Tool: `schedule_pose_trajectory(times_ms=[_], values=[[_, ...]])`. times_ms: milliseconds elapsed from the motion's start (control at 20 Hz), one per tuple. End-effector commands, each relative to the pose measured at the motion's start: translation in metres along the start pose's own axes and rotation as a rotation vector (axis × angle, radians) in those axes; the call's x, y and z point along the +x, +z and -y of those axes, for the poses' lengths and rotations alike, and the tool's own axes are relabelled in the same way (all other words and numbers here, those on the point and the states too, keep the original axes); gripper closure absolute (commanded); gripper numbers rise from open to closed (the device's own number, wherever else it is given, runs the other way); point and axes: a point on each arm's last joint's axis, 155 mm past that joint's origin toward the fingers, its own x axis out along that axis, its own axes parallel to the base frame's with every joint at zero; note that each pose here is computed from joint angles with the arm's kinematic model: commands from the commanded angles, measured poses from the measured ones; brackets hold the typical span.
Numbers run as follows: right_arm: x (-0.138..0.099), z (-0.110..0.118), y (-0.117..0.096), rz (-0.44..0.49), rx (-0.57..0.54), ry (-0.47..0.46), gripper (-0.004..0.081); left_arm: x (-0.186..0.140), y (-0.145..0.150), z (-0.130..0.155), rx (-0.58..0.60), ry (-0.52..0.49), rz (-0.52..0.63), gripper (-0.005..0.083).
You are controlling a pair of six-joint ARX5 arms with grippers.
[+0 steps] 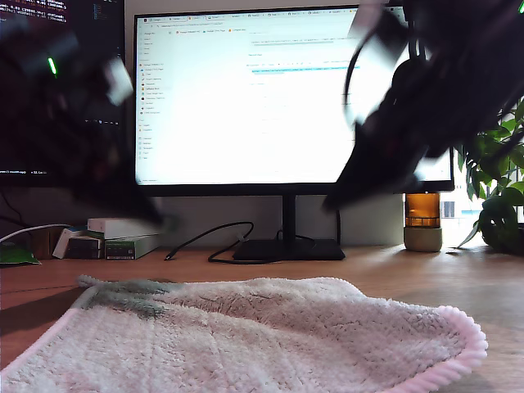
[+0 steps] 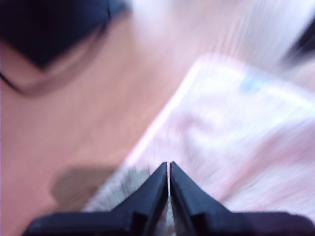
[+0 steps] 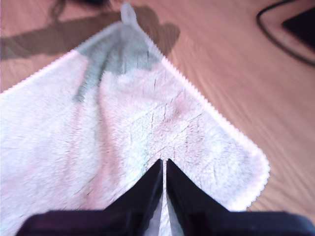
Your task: Fold the tea towel to a neat square and place it to the right
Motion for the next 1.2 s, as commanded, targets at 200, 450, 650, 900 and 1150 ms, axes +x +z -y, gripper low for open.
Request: schedule_pose_trajectory(times_ms=[200,450,650,900,1150], values=[[0.029,0.051,0.008,0.007,0.039,-0.037,0.0782,-0.028,0.009,0.041,0.019,-0.05,0.009,0.0796],[0.048,0.047,-0.012,-0.048,0.061,0.055,0.0782,-0.035,0.016,0.05,0.042,-0.019,0.013,0.0796],[0.047,0.04,-0.034,-0.121,0.074,0.097,0.0782,-0.036,0.015,0.05,0.04,-0.011,0.007,0.0797],[0.046,0.059,-0.051,-0.183,0.051,0.016,0.0782,-0.036,0.014,0.05,0.035,-0.014,0.005,0.0797],[0.048,0.061,-0.062,-0.221,0.044,0.004,0.0782,-0.035,0.014,0.054,0.039,-0.023,0.003,0.0796]])
